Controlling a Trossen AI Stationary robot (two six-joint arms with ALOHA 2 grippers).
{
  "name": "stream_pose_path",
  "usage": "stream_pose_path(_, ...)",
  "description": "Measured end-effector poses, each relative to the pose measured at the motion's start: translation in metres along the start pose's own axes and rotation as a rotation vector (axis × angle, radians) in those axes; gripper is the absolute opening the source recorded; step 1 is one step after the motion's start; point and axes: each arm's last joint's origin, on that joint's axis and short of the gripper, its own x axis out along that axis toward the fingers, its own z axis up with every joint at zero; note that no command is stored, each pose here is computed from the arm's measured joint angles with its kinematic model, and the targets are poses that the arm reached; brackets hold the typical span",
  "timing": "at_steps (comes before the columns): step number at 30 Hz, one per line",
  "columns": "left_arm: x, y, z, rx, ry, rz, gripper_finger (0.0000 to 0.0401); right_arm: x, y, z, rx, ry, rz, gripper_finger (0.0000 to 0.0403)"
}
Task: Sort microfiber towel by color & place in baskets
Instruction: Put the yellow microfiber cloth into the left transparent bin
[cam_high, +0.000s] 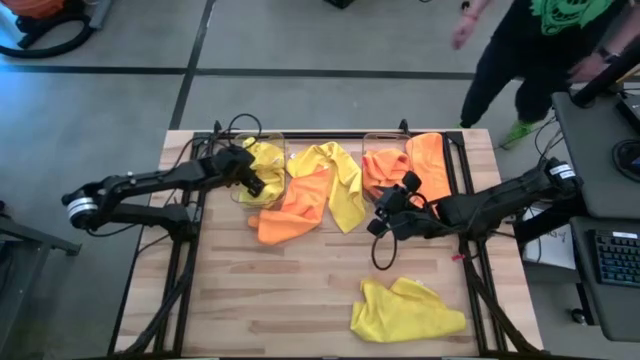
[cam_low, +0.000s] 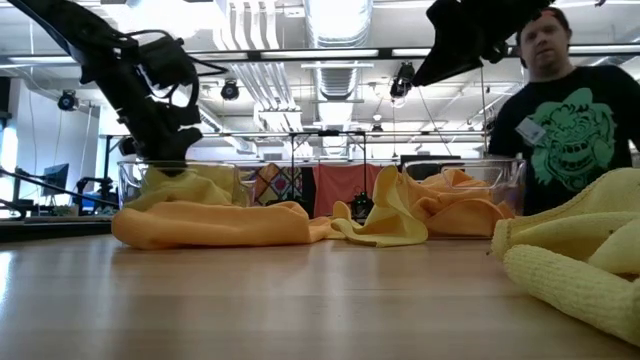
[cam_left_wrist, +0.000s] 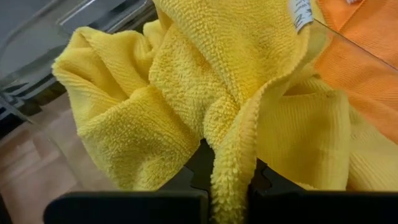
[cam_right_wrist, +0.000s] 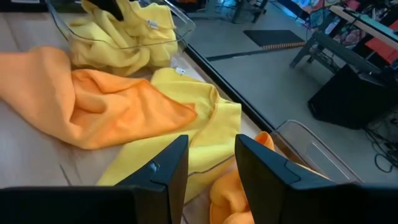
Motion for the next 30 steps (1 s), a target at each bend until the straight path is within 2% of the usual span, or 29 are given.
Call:
stream_pose_path(4, 0.005, -0.001, 0.000, -0.007, 0.014, 0.003, 0.0022, 0.001, 0.001, -0.002, -0.007, 0.006, 0.000, 0.0127)
stream_pose_path(9, 0.004, -0.002, 0.004, -0.018, 0.008, 0.003, 0.0066, 0.001, 0.001, -0.002, -0.008, 0.007, 0.000, 0.0127)
stream_pose_path(16, -0.005, -0.001, 0.014, 0.005, 0.024, 0.008, 0.0166, 0.001, 0.001, -0.002, -0.008, 0.007, 0.000, 0.0127)
stream_pose_path(22, -0.024, 0.001, 0.031, 0.058, 0.102, 0.020, 0.0239, 0.001, 0.001, -0.003, -0.008, 0.012, 0.015, 0.0127)
stream_pose_path(30, -0.056, 0.005, 0.058, 0.114, 0.139, 0.022, 0.0268, 0.001, 0.001, -0.003, -0.016, 0.012, 0.015, 0.0128)
